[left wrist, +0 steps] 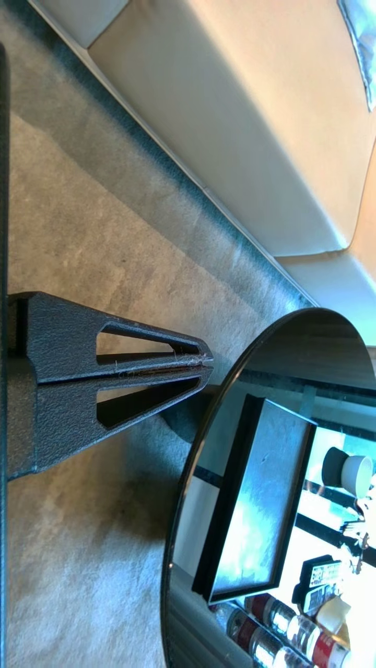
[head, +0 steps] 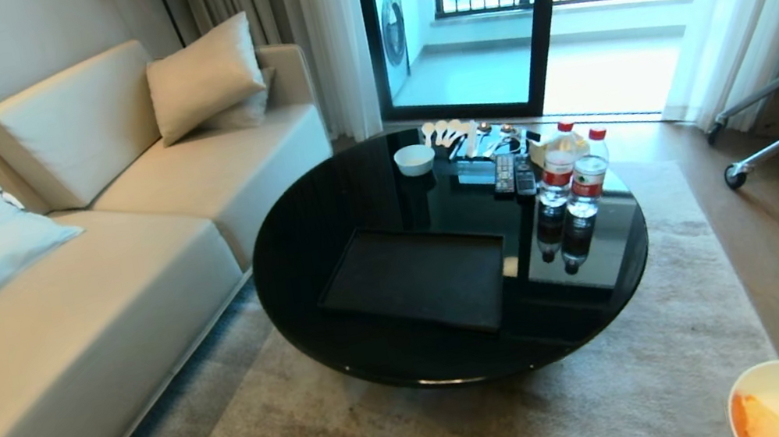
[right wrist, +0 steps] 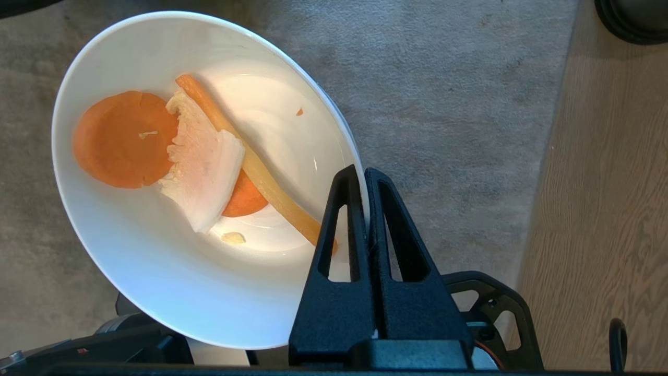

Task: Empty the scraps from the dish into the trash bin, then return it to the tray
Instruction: Move the bowl over the trash can

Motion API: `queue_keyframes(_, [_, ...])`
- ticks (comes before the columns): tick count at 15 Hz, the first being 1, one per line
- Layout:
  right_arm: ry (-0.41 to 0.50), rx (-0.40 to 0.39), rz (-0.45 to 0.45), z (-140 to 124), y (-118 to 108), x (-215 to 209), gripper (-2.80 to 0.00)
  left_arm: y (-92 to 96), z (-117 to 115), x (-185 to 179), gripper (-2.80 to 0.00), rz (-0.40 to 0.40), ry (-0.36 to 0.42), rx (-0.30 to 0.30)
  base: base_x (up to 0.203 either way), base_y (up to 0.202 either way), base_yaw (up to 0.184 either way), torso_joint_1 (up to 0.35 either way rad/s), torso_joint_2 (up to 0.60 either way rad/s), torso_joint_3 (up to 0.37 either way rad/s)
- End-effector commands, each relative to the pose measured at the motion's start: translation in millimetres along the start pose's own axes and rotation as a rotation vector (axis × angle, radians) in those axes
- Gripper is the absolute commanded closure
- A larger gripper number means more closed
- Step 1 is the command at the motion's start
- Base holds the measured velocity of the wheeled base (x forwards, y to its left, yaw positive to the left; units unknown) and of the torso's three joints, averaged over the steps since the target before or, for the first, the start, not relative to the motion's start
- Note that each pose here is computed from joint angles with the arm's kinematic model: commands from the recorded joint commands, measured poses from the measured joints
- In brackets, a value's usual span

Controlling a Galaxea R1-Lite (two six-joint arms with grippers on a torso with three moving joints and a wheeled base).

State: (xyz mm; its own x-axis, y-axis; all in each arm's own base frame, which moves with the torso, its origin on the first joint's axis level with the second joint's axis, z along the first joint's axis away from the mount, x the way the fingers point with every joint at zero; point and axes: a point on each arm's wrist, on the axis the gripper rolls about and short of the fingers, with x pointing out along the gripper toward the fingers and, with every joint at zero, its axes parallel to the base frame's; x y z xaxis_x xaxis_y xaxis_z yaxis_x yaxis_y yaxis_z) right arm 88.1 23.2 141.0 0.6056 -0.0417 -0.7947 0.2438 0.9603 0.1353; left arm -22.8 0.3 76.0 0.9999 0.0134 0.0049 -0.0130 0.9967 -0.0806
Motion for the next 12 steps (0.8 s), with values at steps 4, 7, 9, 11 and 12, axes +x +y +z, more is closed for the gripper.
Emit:
queue_keyframes(4, [0.003, 0.001, -0.003, 0.2, 0.4, 0.7, 0.0, 0.0, 0.1, 0.0, 0.0, 0.0, -0.001, -0.001, 0.0, 0.0, 0.0, 0.0, 0.0, 0.0])
queue_keyframes(7, [-0.002, 0.002, -0.003, 1.0, 0.6, -0.1, 0.0, 0.0, 0.1, 0.0, 0.0, 0.0, -0.001, -0.001, 0.0, 0.0, 0.0, 0.0, 0.0, 0.0])
queue_keyframes(9, [-0.012, -0.001, -0.018, 0.9, 0.4, 0.1, 0.0, 0.0, 0.1, 0.0, 0.0, 0.0, -0.001, -0.001, 0.0, 0.0, 0.0, 0.0, 0.0, 0.0])
queue_keyframes(11, [-0.012, -0.001, -0.017, 0.9, 0.8, 0.3, 0.0, 0.0, 0.1, 0.0, 0.0, 0.0, -0.001, -0.001, 0.0, 0.0, 0.0, 0.0, 0.0, 0.0])
queue_keyframes(12, [-0.009, -0.002, -0.017, 0.6, 0.7, 0.6, 0.0, 0.0, 0.1, 0.0, 0.0, 0.0, -0.001, -0.001, 0.0, 0.0, 0.0, 0.0, 0.0, 0.0])
